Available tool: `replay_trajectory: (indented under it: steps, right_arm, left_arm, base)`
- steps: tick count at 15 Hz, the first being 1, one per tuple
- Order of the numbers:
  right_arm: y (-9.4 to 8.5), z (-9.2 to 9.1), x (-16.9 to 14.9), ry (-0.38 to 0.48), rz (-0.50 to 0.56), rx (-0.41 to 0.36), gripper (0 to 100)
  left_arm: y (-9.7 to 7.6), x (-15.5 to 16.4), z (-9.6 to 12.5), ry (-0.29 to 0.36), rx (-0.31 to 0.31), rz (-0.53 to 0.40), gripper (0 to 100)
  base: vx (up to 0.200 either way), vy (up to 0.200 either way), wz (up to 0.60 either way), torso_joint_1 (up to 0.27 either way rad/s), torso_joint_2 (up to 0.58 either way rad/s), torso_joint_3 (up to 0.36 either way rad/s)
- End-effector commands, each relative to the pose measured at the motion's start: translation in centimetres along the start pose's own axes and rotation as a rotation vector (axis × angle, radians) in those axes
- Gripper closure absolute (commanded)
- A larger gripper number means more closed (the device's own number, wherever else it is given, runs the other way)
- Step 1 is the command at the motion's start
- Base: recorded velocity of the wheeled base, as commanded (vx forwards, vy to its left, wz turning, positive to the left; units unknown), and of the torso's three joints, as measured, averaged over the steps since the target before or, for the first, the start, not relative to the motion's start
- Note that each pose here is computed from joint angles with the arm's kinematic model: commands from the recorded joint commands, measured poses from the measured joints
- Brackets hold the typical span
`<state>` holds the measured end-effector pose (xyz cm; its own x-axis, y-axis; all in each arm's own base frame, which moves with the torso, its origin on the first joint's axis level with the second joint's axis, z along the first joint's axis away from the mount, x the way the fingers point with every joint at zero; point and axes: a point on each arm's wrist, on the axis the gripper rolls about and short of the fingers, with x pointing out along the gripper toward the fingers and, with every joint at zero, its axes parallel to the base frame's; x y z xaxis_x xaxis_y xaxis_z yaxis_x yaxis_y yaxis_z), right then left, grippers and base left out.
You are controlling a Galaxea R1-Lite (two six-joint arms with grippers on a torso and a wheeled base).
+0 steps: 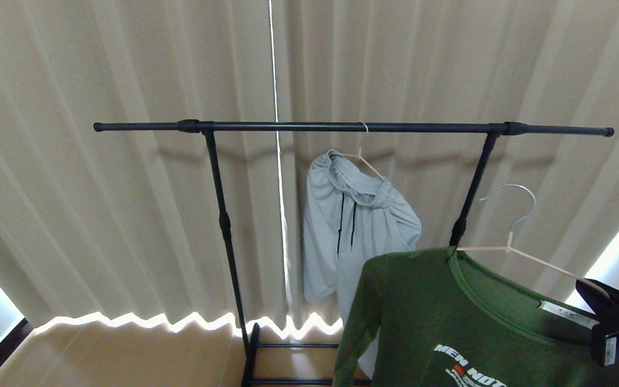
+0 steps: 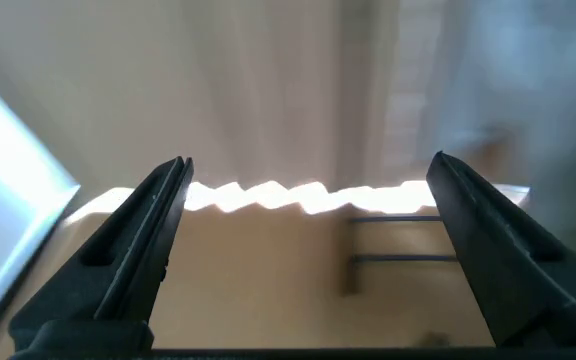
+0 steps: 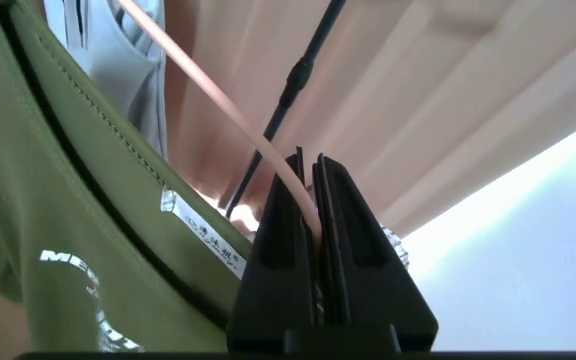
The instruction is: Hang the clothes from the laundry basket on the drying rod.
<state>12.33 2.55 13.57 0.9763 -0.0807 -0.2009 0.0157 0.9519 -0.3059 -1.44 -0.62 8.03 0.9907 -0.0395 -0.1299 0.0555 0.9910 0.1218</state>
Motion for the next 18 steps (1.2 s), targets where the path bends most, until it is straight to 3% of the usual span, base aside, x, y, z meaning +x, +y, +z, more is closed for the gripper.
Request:
replay_trajectory:
  steps: [1, 8, 9, 10, 12, 15, 18]
  right_arm:
    - [0.03, 0.31, 0.28, -0.003, 0.001, 0.016, 100]
    - [0.1, 0.65, 0.42, -0.014, 0.009, 0.021, 100]
    - [0.12, 0.61, 0.4, -0.014, 0.011, 0.02, 100]
    - [0.12, 0.62, 0.38, -0.016, 0.015, 0.021, 100]
    - [0.11, 0.64, 0.36, -0.018, 0.016, 0.021, 100]
    - [0.11, 0.61, 0.32, -0.018, 0.016, 0.021, 100]
    - [0.1, 0.59, 0.35, -0.016, 0.013, 0.021, 100]
  left_arm:
    - [-0.1, -0.07, -0.45, -0.015, 0.001, -0.006, 0]
    - [-0.1, -0.07, -0.4, -0.016, 0.004, -0.025, 0]
    - [-0.04, -0.1, -0.46, -0.021, 0.009, -0.066, 0]
    - [0.15, -0.21, -0.46, -0.042, 0.022, -0.182, 0]
    - [0.33, -0.18, -0.51, -0.043, 0.027, -0.26, 0]
    - [0.61, -0.14, -0.57, -0.021, -0.072, -0.125, 0]
    - [0.61, -0.14, -0.57, -0.021, -0.069, -0.127, 0]
  base:
    - [0.0, 0.0, 0.0, 0.0, 0.0, 0.0]
    - [0.0, 0.0, 0.0, 0.0, 0.0, 0.0]
    - [0.0, 0.0, 0.0, 0.0, 0.0, 0.0]
    - [0.0, 0.0, 0.0, 0.0, 0.0, 0.0]
    - [0.0, 0.0, 0.0, 0.0, 0.0, 0.0]
    - [0.0, 0.0, 0.0, 0.0, 0.0, 0.0]
    - [0.0, -0.067, 0.0, -0.001, 0.0, 0.001]
